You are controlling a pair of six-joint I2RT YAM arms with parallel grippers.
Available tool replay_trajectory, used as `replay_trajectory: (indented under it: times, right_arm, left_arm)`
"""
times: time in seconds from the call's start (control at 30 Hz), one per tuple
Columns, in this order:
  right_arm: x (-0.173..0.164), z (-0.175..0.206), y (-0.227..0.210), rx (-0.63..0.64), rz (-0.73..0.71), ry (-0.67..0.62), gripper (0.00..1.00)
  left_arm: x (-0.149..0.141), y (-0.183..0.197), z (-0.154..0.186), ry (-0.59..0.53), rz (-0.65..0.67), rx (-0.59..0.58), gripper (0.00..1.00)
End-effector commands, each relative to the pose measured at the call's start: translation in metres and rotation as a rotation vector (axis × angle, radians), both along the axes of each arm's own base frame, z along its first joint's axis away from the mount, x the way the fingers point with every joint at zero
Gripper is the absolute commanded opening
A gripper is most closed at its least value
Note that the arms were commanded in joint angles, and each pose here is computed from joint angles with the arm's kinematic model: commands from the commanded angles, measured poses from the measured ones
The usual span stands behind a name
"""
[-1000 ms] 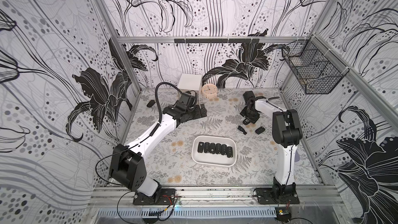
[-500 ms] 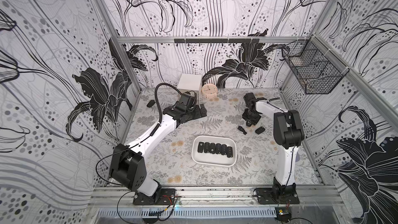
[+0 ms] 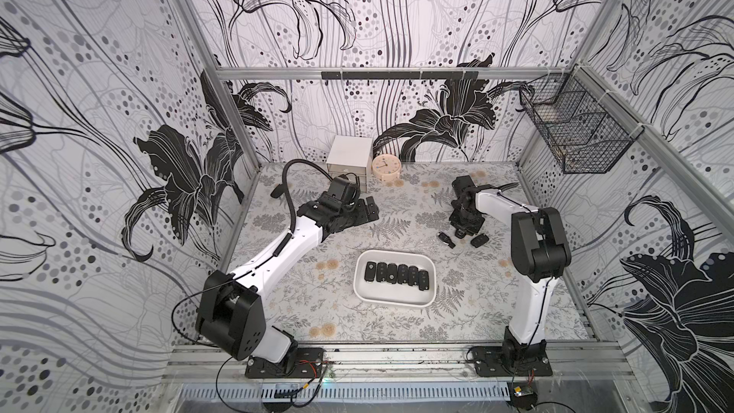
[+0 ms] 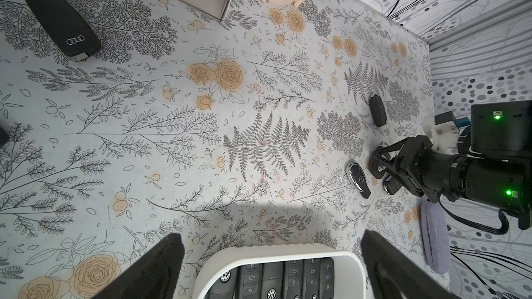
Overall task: Place the car key into the storage box
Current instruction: Pick up the car key from the center of the board, then place the car key in the storage box.
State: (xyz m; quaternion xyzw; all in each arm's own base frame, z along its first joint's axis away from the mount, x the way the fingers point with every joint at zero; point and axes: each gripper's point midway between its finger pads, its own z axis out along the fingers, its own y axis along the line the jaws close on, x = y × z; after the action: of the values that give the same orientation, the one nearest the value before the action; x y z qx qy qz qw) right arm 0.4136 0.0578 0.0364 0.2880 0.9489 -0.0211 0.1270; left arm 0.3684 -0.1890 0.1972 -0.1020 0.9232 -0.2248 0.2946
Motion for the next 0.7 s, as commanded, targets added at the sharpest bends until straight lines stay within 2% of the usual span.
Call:
replay_trajectory:
  times: [0.0, 0.4, 0.67]
  right_arm:
    - [0.0, 0.036, 0.013, -0.006, 0.103, -0.089, 0.31]
    - [-0.043, 0.109, 0.092, -0.033, 0.526, -0.28, 0.31]
    - [-0.095, 0.123, 0.143, 0.001, 0.843, -0.325, 0.33]
  left_arm:
    - [-0.002, 0.001, 0.013, -0.043, 0.002, -0.036, 0.99]
    - [-0.028, 0.002, 0.012, -0.037, -0.064, -0.055, 0.99]
    - [-0.044, 0.008, 0.011, -0.034, -0.08, -0.049, 0.99]
